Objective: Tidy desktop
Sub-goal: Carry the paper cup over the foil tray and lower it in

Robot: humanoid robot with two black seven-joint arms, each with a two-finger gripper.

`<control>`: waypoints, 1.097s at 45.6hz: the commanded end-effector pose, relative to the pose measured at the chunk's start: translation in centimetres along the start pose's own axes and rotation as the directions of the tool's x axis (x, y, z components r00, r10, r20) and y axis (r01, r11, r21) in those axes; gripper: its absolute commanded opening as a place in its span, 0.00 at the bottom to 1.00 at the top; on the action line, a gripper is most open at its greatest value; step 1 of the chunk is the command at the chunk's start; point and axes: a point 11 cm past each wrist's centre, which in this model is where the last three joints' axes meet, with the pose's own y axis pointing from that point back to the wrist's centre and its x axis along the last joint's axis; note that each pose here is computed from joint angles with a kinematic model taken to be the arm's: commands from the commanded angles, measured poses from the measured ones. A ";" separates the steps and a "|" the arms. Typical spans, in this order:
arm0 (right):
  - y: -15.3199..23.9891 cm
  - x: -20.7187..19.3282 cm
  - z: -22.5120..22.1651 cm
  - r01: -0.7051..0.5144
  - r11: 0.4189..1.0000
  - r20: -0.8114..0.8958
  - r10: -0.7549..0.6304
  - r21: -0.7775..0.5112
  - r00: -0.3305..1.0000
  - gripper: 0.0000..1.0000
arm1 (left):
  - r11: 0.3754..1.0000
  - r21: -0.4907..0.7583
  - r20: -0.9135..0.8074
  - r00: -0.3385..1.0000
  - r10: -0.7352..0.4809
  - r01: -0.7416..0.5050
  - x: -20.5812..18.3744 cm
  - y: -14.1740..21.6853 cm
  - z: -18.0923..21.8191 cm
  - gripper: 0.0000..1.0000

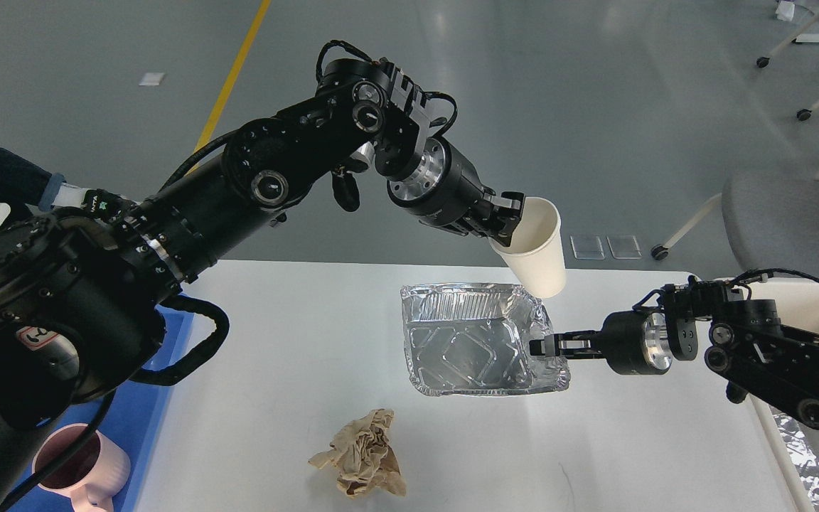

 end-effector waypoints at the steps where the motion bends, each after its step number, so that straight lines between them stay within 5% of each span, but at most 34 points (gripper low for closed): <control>1: 0.0 0.1 0.0 -0.002 1.000 -0.001 0.002 0.000 1.000 0.00 | 0.999 0.017 -0.029 0.999 -0.027 0.028 -1.1 -1.1 -1.7 0.00; 31: 0.0 0.5 -0.6 -0.010 1.000 -0.003 0.010 0.016 1.000 0.00 | 0.996 0.039 -0.027 0.996 -0.081 0.082 -3.2 -3.9 -1.8 0.04; 35: 0.0 0.4 -0.6 -0.009 1.000 -0.003 0.009 0.017 1.000 0.00 | 0.994 0.058 -0.020 0.996 -0.091 0.092 -3.5 -4.2 -2.1 0.24; 42: 0.0 0.4 -0.7 -0.009 1.000 -0.002 0.009 0.019 1.000 0.00 | 0.997 0.050 -0.034 0.997 -0.063 0.065 -3.1 -4.1 -2.1 0.42; 48: 0.2 0.4 -0.5 -0.009 1.000 -0.001 0.009 0.017 1.000 0.00 | 0.998 0.046 -0.041 0.998 -0.050 0.052 -2.7 -3.7 -2.1 0.93; 50: 0.2 0.4 -0.6 -0.010 1.000 -0.002 0.010 0.018 1.000 0.00 | 0.998 0.049 -0.042 0.998 -0.040 0.042 -2.4 -3.4 -2.2 0.97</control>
